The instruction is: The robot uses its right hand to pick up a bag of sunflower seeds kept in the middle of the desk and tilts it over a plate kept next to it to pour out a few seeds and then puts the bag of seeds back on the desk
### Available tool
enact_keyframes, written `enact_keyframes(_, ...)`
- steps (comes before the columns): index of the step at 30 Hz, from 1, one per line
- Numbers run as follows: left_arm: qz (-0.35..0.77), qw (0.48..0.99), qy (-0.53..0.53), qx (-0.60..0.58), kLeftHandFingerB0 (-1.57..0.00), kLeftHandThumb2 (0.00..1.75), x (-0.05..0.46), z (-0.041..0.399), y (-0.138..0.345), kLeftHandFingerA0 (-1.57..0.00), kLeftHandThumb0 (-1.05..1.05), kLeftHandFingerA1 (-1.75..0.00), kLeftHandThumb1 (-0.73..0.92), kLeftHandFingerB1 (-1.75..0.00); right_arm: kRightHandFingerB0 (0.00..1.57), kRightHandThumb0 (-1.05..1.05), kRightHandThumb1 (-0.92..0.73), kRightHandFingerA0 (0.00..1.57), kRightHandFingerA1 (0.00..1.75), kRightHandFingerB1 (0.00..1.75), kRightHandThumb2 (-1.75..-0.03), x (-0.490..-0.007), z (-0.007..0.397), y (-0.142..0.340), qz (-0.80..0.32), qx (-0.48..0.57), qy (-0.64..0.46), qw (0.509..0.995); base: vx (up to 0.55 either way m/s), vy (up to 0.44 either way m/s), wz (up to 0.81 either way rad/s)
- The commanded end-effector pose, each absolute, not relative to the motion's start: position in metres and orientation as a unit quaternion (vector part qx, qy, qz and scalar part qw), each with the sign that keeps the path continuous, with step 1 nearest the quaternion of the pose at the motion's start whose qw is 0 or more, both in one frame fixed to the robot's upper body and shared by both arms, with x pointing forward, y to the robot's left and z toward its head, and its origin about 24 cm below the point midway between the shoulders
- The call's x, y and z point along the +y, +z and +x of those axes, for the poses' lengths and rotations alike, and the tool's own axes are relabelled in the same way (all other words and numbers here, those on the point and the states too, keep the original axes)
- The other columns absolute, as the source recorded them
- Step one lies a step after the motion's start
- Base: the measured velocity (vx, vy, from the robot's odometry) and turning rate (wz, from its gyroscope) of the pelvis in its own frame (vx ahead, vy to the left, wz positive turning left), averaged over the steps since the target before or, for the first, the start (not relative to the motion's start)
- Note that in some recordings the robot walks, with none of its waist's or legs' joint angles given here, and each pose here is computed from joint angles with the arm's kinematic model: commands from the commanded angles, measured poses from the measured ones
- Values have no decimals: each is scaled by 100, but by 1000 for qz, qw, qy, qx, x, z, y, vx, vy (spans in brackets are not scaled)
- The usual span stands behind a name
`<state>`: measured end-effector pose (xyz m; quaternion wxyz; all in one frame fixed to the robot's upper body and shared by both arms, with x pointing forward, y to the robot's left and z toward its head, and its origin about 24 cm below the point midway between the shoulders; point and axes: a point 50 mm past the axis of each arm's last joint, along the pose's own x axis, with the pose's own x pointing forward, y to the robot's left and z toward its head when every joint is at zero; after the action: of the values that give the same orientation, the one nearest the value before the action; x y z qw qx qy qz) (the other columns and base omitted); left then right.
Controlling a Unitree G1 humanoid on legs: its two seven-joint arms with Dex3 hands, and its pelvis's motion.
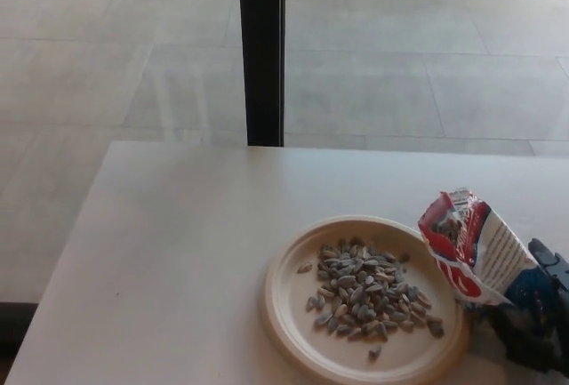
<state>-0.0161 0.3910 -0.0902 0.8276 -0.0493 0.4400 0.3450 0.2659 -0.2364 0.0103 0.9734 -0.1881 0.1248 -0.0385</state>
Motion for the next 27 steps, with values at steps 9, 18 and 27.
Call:
enact_keyframes(9, -45, 837, 347, 420, -40, 63, 395, -14, -86, -50, -80, -53, 75, -37, 0, -99, -60, 0, 25, 0, -93, -283, 219, 22, -242, 224, 44, 943, 0, 0, 0)
enact_keyframes(18, -44, 833, 352, 424, -41, 63, 398, -17, -84, -50, -79, -53, 74, -36, 0, -98, -57, 0, 25, 0, -96, -310, 195, 74, -212, 156, 45, 964, 0, 0, 0)
enact_keyframes(27, -46, 829, 357, 427, -39, 63, 397, -20, -84, -52, -79, -54, 74, -35, 0, -104, -69, 0, 0, 0, -80, -349, 182, 106, -180, 135, -30, 974, 0, 0, 0)
